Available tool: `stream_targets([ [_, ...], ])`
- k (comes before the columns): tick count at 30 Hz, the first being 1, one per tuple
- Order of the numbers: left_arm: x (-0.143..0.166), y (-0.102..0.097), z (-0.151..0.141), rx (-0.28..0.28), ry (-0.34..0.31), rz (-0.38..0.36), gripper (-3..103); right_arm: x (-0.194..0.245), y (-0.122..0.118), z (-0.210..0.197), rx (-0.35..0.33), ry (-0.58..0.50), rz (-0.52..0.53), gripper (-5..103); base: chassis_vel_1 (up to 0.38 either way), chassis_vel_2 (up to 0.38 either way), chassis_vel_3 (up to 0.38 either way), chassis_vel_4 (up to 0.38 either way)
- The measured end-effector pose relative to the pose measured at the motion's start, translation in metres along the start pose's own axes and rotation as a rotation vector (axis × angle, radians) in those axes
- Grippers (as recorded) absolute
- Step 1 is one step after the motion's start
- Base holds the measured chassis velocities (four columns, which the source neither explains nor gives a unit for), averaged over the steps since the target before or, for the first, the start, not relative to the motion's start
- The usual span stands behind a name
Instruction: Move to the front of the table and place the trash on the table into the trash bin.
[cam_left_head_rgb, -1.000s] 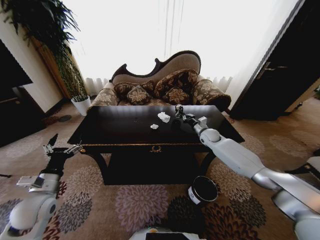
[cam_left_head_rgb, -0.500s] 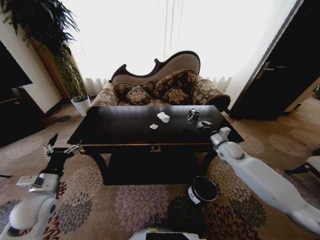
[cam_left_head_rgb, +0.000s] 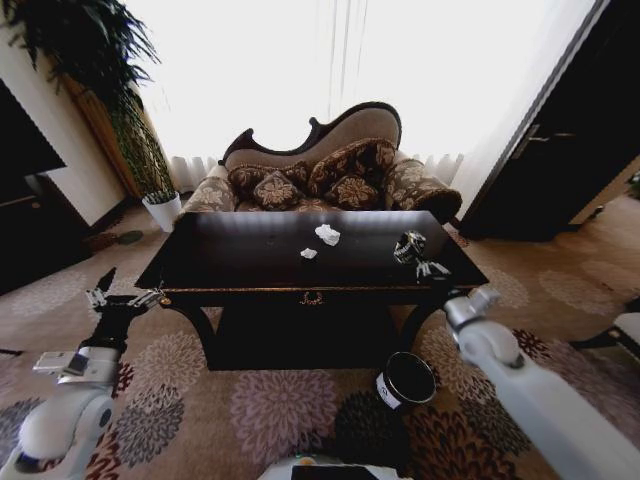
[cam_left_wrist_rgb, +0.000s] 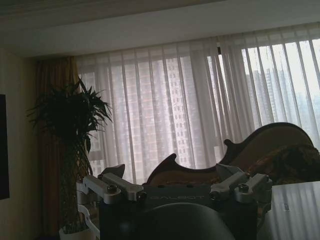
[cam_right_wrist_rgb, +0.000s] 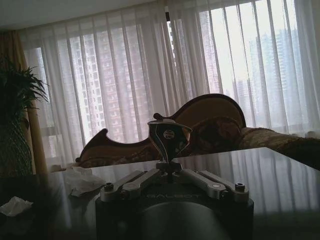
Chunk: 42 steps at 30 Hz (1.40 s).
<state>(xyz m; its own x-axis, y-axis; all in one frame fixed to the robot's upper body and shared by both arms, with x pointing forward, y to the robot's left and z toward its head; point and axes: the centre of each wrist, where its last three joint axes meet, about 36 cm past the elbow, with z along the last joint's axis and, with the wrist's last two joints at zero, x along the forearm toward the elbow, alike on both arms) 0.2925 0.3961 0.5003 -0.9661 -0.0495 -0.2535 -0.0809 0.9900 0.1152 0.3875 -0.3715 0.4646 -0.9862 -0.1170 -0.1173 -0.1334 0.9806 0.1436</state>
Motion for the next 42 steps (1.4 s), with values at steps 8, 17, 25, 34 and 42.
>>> stream_targets([
  [8, 0.0, 0.0, 0.0, 0.0, 0.0, 0.0, 100, 0.055, -0.014, -0.013, 0.004, -0.111, 0.113, 0, 0.0, 0.0, 0.0, 0.0],
  [17, 0.0, 0.0, 0.0, 0.0, 0.0, 0.0, 100, 0.1, -0.01, 0.008, -0.023, -0.145, 0.2, 0, 0.0, 0.0, 0.0, 0.0],
  [25, 0.0, 0.0, 0.0, 0.0, 0.0, 0.0, 100, 0.139, 0.012, 0.077, -0.093, -0.06, 0.292, 0, 0.0, 0.0, 0.0, 0.0],
  [34, 0.0, 0.0, 0.0, 0.0, 0.0, 0.0, 100, 0.147, 0.032, 0.157, -0.094, 0.057, 0.301, 0, 0.0, 0.0, 0.0, 0.0],
  [42, 0.0, 0.0, 0.0, 0.0, 0.0, 0.0, 100, 0.155, 0.021, 0.245, -0.087, 0.24, 0.334, 0, 0.0, 0.0, 0.0, 0.0],
])
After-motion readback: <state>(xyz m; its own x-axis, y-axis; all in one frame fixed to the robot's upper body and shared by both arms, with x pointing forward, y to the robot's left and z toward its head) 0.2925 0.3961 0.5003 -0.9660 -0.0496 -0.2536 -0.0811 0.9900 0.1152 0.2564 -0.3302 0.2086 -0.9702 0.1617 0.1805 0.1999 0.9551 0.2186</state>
